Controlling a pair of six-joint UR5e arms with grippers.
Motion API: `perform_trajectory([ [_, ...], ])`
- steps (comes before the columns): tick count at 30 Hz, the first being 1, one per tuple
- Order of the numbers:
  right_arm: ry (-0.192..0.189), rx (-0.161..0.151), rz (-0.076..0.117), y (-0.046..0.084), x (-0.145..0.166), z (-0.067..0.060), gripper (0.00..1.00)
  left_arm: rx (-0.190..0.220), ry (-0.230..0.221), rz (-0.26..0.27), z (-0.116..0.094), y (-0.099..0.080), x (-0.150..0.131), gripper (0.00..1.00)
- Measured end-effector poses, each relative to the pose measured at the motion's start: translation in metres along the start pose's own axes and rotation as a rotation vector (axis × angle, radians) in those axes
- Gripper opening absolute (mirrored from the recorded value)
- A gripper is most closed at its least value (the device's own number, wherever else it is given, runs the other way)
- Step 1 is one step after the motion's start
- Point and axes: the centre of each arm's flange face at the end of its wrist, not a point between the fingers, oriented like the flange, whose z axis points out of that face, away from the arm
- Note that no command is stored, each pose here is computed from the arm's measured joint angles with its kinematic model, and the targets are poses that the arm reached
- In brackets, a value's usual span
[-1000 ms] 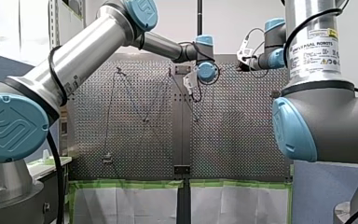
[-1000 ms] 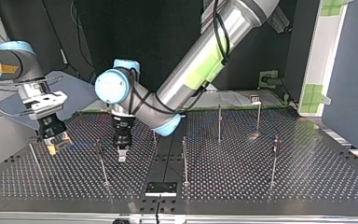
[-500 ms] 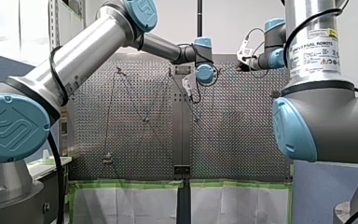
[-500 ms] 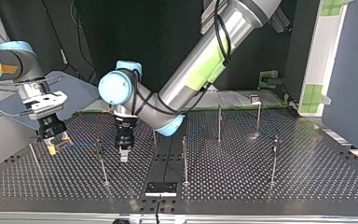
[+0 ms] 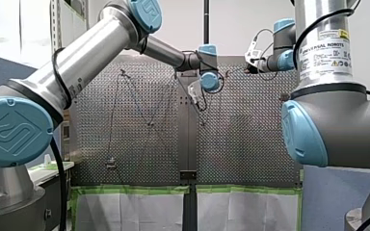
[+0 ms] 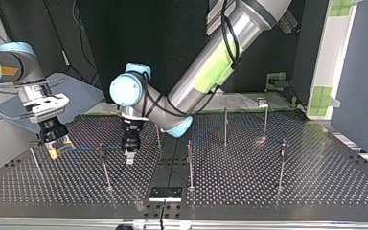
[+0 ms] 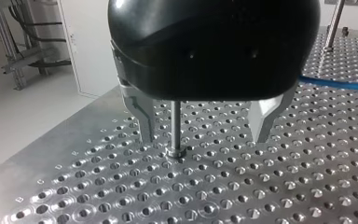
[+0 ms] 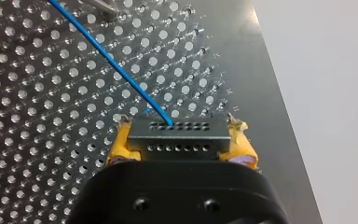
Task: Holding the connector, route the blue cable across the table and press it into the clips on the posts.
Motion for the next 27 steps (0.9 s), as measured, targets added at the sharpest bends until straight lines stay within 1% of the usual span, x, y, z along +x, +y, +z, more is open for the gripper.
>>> perform_trajectory([
  [11,0.0,0.0,0.0,0.0,0.0,0.0,0.0,0.013,0.0,-0.009,0.0006,0.0053,0.0064,0.98],
  [27,0.0,0.0,0.0,0.0,0.0,0.0,0.0,0.022,0.0,-0.015,0.0008,0.0089,0.0107,0.98],
])
